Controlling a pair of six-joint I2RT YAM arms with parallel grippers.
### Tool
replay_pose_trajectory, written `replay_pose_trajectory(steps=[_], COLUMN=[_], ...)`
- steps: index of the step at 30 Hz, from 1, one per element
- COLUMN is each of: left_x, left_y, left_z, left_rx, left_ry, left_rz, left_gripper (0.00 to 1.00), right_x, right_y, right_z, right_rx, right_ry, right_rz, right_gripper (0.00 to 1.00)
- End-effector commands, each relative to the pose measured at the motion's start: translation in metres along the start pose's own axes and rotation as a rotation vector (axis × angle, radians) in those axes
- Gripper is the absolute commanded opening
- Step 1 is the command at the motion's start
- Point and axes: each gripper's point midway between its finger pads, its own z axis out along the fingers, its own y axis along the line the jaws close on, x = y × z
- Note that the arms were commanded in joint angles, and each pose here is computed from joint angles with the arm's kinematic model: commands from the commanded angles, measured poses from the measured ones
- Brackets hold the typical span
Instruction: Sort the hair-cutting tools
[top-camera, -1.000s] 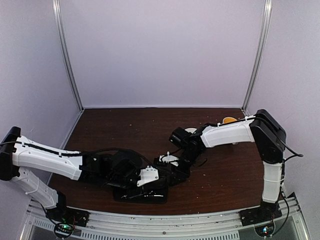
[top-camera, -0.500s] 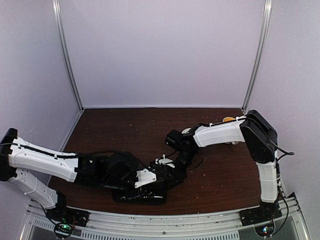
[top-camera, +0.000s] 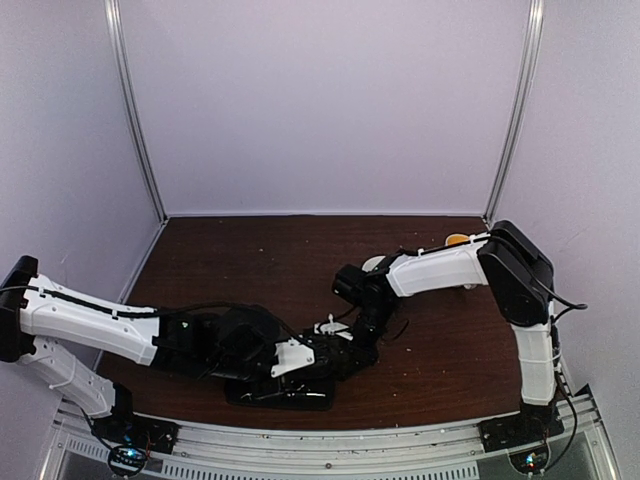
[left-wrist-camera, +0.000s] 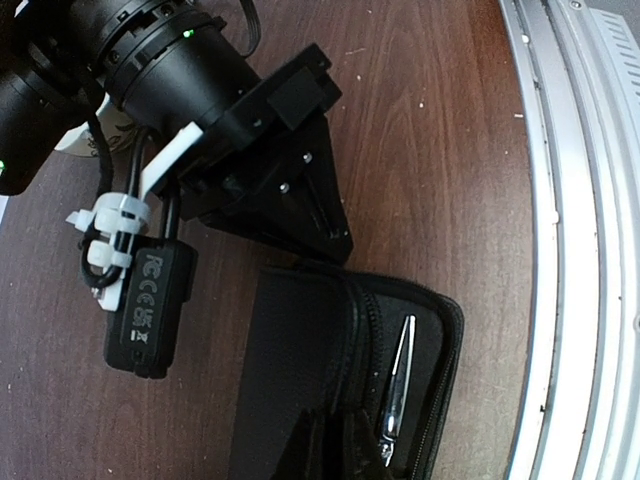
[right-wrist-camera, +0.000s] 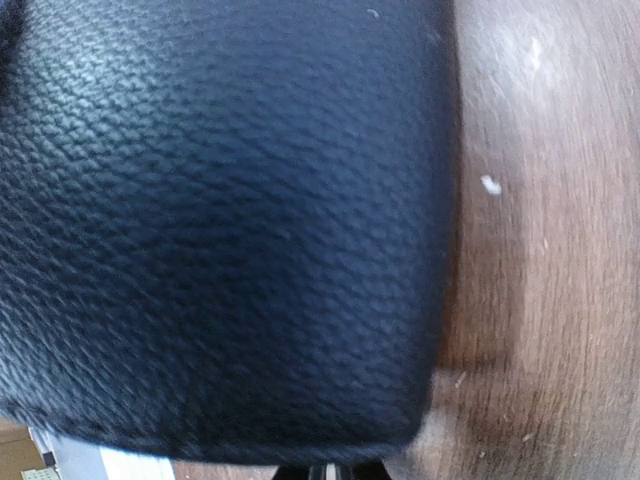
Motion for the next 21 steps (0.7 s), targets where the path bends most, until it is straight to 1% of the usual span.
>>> replay_pose_trajectory(steps=[1, 5, 8, 13, 17, 21], left_x=[-0.007, 0.009, 0.013, 0.024, 0.029, 0.04], left_y=[0.001, -0.006, -0.01, -0.002, 0.0, 0.008], left_z=[0.003, 0.015, 0.017, 0.029, 0.04, 0.05], left_rx=[-0.005, 0.013, 0.019, -0.034, -0.06, -0.116], left_ry=[-0.018, 0.061, 0.072, 0.137, 0.174, 0.228], left_rz=[-0.005, 0.012, 0.018, -0.006, -0.03, -0.032], left_gripper=[0.0, 0.0, 0.0, 0.0, 0.0, 0.0], right_x=[0.001, 0.009, 0.019, 0.022, 0.031, 0.04], right_y=[-0.002, -0.006, -0.012, -0.012, 0.005, 0.032], right_z=[-0.014, -0.025, -0.034, -0.046, -0.037, -0.025], right_rx=[0.047, 0.138, 0.223, 0.304, 0.283, 0.247], right_ry=[-0.026, 0.002, 0.032, 0.056, 0.11, 0.134], right_rz=[-0.007, -0.047, -0.084, -0.139, -0.165, -0.192], right_gripper=[0.03, 0.01, 0.0, 0.0, 0.0, 0.0])
